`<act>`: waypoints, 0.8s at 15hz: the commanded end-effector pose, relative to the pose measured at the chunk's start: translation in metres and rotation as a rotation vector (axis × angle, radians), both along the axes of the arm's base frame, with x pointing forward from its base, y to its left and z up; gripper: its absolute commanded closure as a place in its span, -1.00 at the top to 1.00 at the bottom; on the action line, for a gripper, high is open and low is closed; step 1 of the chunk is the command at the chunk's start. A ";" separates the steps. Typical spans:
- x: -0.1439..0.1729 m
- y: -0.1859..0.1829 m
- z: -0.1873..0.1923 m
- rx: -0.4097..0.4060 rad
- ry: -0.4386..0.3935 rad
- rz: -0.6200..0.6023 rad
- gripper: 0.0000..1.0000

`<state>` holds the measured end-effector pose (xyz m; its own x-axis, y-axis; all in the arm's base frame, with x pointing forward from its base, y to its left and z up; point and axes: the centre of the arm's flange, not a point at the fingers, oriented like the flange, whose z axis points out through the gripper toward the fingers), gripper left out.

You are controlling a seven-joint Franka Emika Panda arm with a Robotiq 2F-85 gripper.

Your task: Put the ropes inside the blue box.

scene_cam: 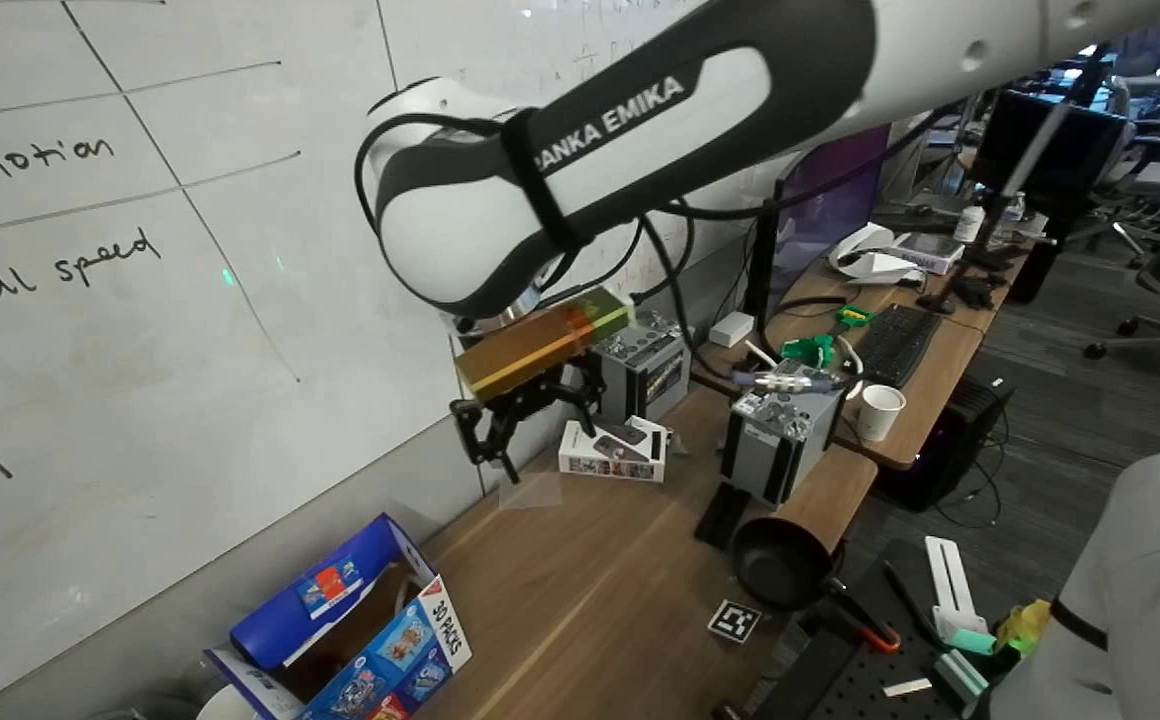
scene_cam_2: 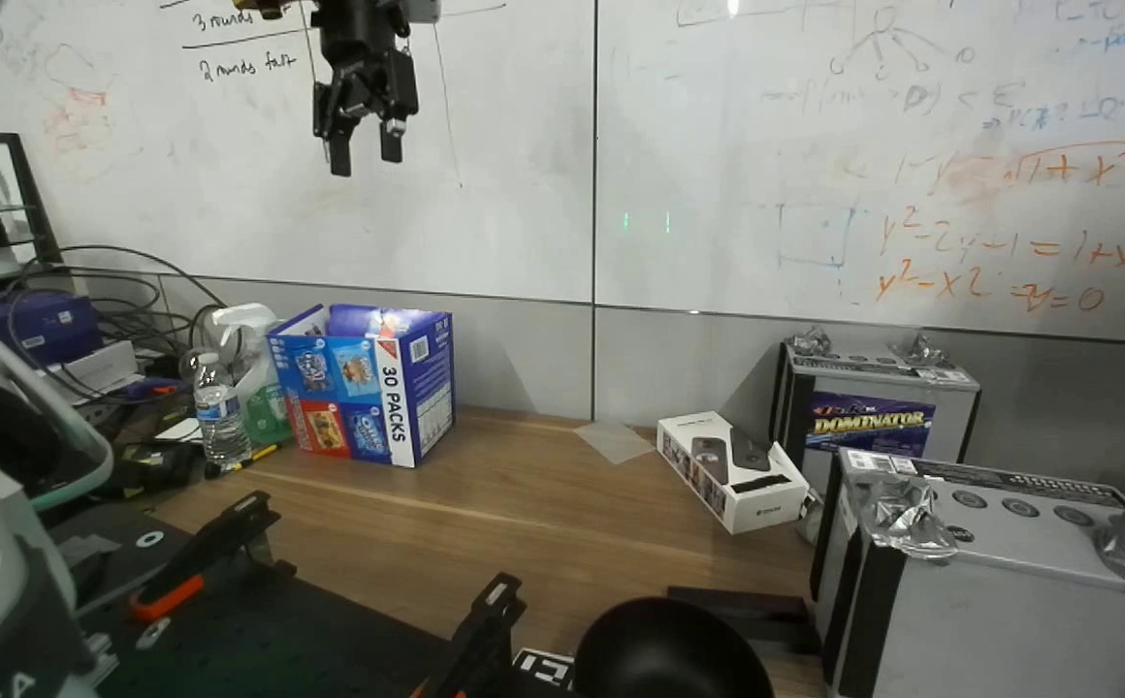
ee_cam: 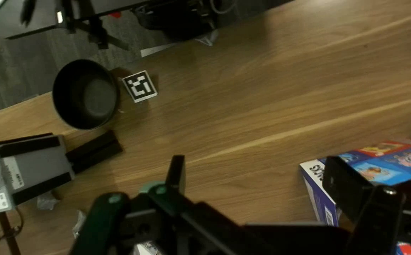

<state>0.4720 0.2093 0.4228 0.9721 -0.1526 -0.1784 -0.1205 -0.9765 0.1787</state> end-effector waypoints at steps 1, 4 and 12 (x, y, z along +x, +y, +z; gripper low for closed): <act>-0.066 -0.053 0.036 0.005 -0.058 0.175 1.00; -0.101 -0.085 0.061 0.107 -0.096 0.220 1.00; -0.197 -0.175 0.115 0.115 -0.244 0.227 1.00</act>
